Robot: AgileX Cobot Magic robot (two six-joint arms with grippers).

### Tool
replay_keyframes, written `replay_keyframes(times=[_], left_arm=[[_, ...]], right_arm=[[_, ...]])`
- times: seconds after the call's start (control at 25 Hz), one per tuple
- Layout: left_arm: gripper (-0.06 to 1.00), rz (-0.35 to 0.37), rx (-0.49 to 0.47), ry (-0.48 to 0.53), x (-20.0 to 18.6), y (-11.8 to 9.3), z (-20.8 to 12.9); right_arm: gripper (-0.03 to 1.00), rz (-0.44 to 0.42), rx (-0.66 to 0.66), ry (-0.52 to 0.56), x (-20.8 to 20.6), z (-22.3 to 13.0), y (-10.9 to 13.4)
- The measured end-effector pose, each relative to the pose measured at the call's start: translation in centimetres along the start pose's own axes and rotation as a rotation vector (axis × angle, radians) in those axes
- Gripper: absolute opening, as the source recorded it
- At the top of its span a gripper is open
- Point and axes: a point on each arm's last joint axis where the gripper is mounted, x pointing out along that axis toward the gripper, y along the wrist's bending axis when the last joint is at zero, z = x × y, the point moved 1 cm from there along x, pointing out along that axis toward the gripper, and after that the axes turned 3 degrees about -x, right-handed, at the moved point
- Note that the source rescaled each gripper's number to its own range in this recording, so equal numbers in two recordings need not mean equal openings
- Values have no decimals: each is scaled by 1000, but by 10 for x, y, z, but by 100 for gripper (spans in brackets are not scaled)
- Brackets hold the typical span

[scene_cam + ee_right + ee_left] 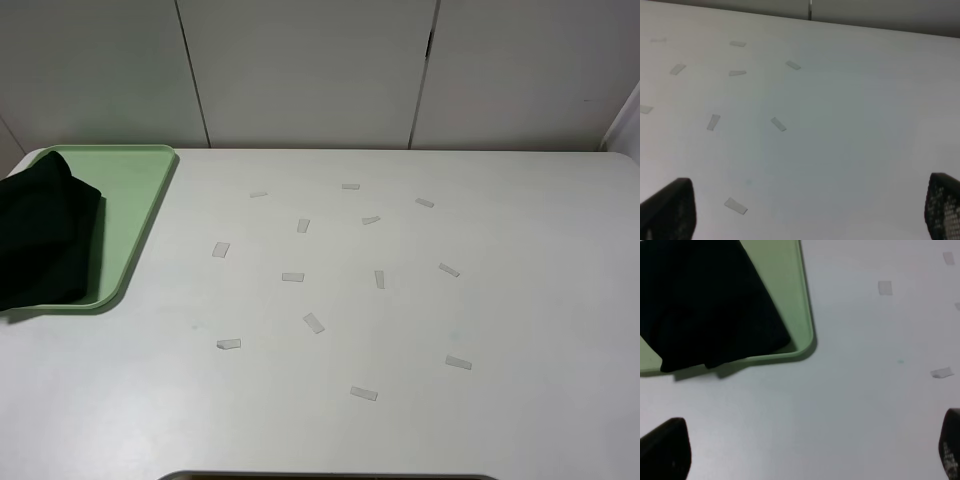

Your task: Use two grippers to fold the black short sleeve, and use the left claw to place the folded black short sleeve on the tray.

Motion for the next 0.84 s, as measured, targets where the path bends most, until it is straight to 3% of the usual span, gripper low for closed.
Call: replay_keyframes(times=[0.84], left_arm=[[100,3,1,-1,0,0,0]], right_arm=[[100,0,0,0,0,0,0]])
